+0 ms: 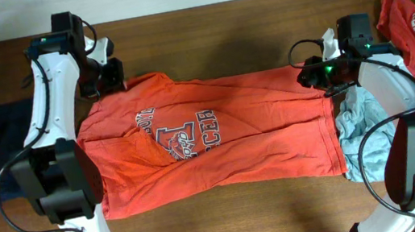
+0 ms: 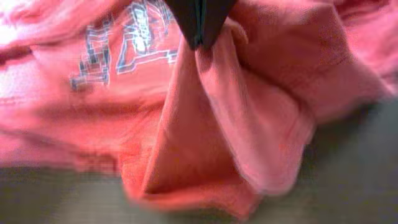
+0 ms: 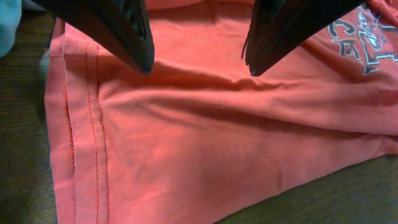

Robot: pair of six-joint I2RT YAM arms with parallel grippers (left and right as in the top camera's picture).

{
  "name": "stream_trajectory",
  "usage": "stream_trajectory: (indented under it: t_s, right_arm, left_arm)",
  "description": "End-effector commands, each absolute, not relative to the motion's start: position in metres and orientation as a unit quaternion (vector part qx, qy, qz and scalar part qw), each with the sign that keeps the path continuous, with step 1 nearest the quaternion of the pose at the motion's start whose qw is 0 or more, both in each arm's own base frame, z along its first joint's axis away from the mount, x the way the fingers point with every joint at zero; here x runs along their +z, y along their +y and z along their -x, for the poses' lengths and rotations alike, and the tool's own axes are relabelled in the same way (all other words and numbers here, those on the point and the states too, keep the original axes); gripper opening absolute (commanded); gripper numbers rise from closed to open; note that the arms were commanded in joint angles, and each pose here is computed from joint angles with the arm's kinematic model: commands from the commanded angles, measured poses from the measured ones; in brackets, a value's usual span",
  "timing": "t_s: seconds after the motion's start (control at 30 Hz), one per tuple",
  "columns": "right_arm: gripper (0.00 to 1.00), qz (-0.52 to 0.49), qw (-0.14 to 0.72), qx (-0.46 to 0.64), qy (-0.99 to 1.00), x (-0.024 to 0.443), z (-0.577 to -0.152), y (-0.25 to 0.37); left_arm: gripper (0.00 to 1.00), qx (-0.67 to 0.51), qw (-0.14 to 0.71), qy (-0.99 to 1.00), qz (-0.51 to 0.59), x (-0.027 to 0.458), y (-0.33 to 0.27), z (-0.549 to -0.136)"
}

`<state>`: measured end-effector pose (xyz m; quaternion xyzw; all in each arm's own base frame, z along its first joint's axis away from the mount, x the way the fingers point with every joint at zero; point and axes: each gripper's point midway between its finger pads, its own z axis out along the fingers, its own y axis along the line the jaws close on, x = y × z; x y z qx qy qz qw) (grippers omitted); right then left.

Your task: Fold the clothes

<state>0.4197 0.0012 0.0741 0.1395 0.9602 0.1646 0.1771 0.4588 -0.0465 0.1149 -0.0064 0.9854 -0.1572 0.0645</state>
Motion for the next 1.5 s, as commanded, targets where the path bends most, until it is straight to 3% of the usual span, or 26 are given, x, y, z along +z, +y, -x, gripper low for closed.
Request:
stream_trajectory:
  t_s: [0.0, 0.37, 0.77, 0.87, 0.9, 0.93, 1.07, 1.27, 1.47]
  right_arm:
    - [0.52, -0.138, 0.182, 0.159, 0.961, 0.074, -0.424, -0.003]
    - [0.52, -0.137, 0.184, 0.159, 0.960, 0.075, -0.425, -0.003]
    - [0.52, -0.138, 0.185, 0.157, 0.960, 0.075, -0.425, -0.004]
    - [0.53, -0.138, 0.185, 0.157, 0.960, 0.075, -0.425, -0.004]
    - [0.52, -0.137, 0.185, 0.157, 0.960, 0.075, -0.425, -0.004]
    - [0.52, -0.137, 0.187, 0.157, 0.960, 0.075, -0.426, -0.004]
    - [0.52, -0.137, 0.190, 0.157, 0.959, 0.076, -0.427, -0.004]
    - [0.52, -0.139, 0.182, 0.157, 0.961, 0.074, -0.424, -0.004]
    - [0.52, -0.140, 0.181, 0.157, 0.961, 0.074, -0.423, -0.004]
  left_arm:
    - [0.00, -0.180, 0.044, 0.983, 0.009, 0.136, -0.055, -0.437]
    - [0.00, -0.168, -0.077, 0.982, 0.030, 0.136, -0.052, -0.380]
    - [0.06, -0.143, -0.105, 0.984, 0.025, 0.136, -0.044, -0.365]
    - [0.21, -0.145, -0.103, 0.984, 0.025, 0.136, -0.045, -0.366]
    - [0.38, -0.145, -0.093, 0.985, 0.023, 0.135, -0.045, -0.371]
    - [0.45, -0.144, -0.072, 0.987, 0.020, 0.133, -0.044, -0.381]
    - [0.65, -0.145, 0.038, 0.989, -0.008, 0.129, -0.054, -0.435]
    - [0.65, -0.088, 0.045, 0.994, -0.038, 0.084, -0.064, -0.461]
    - [0.57, -0.055, 0.012, 0.998, -0.035, 0.042, -0.054, -0.462]
